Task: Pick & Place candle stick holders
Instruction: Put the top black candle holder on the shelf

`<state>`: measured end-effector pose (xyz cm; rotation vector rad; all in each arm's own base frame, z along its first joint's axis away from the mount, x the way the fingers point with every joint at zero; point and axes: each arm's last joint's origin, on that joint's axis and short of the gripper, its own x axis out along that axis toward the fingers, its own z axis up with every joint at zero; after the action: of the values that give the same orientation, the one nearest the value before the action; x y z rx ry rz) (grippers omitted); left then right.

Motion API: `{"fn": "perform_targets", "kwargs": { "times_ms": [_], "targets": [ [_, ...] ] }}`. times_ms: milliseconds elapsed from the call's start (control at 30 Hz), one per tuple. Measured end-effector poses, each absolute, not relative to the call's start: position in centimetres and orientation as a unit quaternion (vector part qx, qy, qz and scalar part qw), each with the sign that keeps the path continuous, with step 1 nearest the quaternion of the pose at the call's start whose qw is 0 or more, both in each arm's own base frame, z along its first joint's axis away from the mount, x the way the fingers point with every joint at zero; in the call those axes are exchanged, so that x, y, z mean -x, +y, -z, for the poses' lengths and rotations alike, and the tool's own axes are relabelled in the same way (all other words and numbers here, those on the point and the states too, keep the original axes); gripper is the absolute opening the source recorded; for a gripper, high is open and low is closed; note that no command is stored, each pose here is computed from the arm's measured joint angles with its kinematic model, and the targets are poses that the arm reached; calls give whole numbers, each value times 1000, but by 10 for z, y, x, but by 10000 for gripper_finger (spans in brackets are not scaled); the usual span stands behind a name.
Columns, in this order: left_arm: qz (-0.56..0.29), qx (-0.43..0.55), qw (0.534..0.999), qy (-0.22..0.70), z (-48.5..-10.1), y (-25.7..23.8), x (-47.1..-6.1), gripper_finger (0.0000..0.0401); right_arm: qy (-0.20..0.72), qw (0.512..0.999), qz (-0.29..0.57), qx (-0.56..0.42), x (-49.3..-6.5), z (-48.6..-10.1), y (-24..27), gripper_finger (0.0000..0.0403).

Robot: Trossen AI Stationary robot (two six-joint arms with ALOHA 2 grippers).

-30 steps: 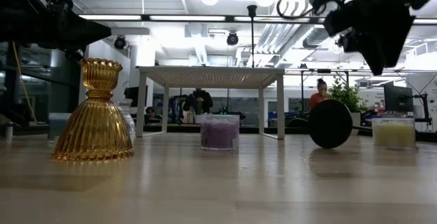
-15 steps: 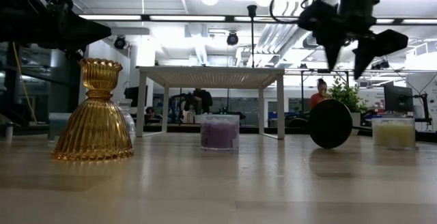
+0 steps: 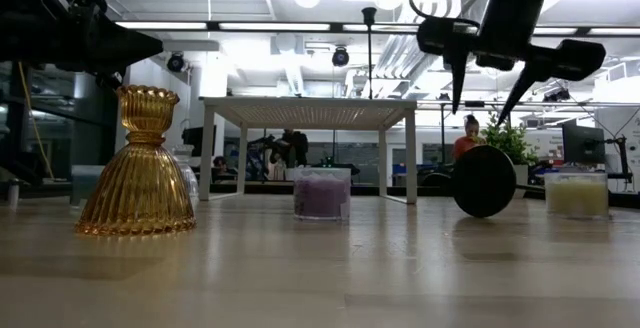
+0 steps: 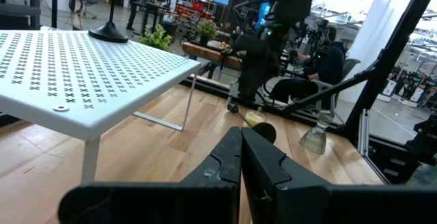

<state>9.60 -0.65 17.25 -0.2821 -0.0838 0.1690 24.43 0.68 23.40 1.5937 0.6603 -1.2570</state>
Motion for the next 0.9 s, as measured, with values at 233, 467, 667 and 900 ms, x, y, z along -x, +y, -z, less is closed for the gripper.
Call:
{"fn": "perform_targets", "kwargs": {
  "times_ms": [233, 467, 667, 900],
  "targets": [
    [-84, 140, 986, -42, -173, -6, -96, 1, 234, 409, 547, -692, -254, -220, 23, 231],
    [-84, 140, 986, -42, -173, -6, -96, 1, 224, 355, 581, -697, -249, -213, 40, 231],
    [-84, 140, 986, -42, -172, -6, -96, 1, 231, 343, 614, -673, -252, -199, 40, 231],
    [-84, 140, 986, -42, -172, -6, -96, 1, 236, 332, 635, -657, -260, -183, 39, 231]
  ]
}}
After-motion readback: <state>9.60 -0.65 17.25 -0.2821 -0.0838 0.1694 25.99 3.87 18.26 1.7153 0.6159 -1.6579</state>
